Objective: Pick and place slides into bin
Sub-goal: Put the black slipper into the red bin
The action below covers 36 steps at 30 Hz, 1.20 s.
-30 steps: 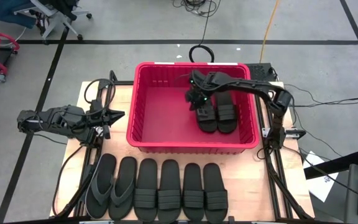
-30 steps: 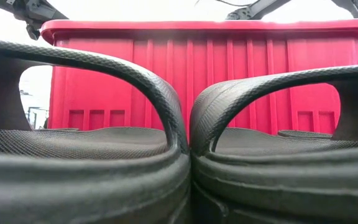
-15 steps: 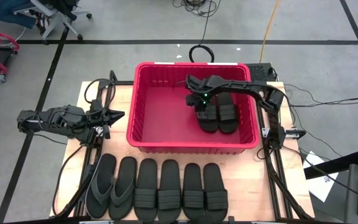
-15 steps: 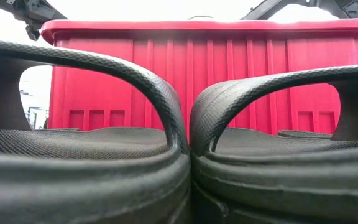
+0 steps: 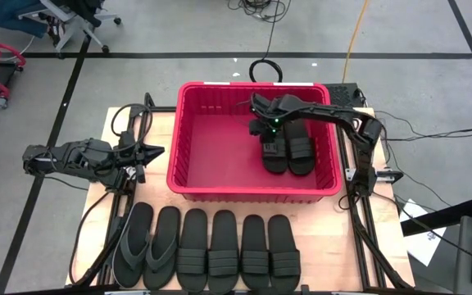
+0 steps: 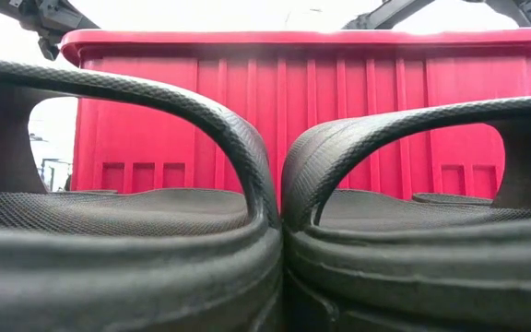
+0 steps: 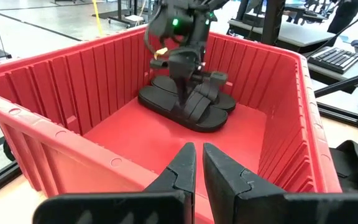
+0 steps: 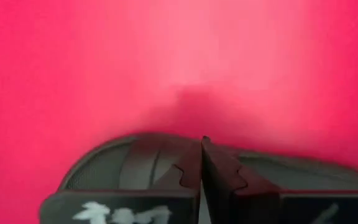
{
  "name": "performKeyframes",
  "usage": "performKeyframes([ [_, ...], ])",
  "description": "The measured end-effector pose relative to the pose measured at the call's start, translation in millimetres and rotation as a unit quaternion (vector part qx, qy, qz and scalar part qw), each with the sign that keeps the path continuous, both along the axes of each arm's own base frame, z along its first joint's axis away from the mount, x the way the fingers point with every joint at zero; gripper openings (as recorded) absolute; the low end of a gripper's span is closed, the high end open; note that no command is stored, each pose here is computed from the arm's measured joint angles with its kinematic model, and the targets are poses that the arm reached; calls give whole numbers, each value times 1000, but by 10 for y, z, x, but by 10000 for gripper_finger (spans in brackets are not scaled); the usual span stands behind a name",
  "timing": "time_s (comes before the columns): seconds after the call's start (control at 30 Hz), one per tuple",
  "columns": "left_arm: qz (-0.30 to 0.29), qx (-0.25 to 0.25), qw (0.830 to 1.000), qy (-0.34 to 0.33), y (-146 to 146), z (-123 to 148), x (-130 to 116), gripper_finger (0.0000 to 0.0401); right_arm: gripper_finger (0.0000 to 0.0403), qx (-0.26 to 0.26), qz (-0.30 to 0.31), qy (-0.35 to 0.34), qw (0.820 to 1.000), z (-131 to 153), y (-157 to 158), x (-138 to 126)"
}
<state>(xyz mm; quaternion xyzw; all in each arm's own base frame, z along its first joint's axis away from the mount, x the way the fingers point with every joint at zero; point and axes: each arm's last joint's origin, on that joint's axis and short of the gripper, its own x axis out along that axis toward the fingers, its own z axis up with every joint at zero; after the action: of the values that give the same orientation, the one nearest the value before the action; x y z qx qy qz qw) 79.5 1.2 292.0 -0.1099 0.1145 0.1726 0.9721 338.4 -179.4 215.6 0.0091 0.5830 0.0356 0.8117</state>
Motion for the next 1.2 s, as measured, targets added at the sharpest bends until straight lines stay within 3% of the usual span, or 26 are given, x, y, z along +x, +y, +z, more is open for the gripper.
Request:
performKeyframes([
  [0.2, 0, 0, 1000, 1, 0, -1, 0, 26, 0, -41, 10, -69, 997, 466, 92, -119],
  [0.37, 0, -2, 1000, 0, 0, -1, 0, 26, 0, -151, -77, -103, 980, 927, 129, -319],
  [0.43, -2, -5, 1000, -1, -2, -1, 0, 26, 0, -167, -92, -128, 973, 1105, 163, -422],
  [0.57, 2, -31, 999, -12, -4, 5, 2, 26, 0, -113, -43, -239, 964, 1485, 316, -630],
  [0.67, 4, -41, 999, -20, -4, 14, 5, 26, 0, -61, -2, -321, 945, 1724, 440, -748],
  [0.77, 2, -32, 999, -20, -4, 18, 6, 26, 0, -44, 2, -376, 925, 1923, 539, -854],
  [1.0, -4, -9, 999, -46, -5, 83, 21, 26, 0, -39, -18, -428, 903, 2168, 677, -1054],
  [1.2, -10, -14, 998, -59, -10, 108, 27, 26, 0, -20, -26, -434, 900, 2207, 752, -1080],
])
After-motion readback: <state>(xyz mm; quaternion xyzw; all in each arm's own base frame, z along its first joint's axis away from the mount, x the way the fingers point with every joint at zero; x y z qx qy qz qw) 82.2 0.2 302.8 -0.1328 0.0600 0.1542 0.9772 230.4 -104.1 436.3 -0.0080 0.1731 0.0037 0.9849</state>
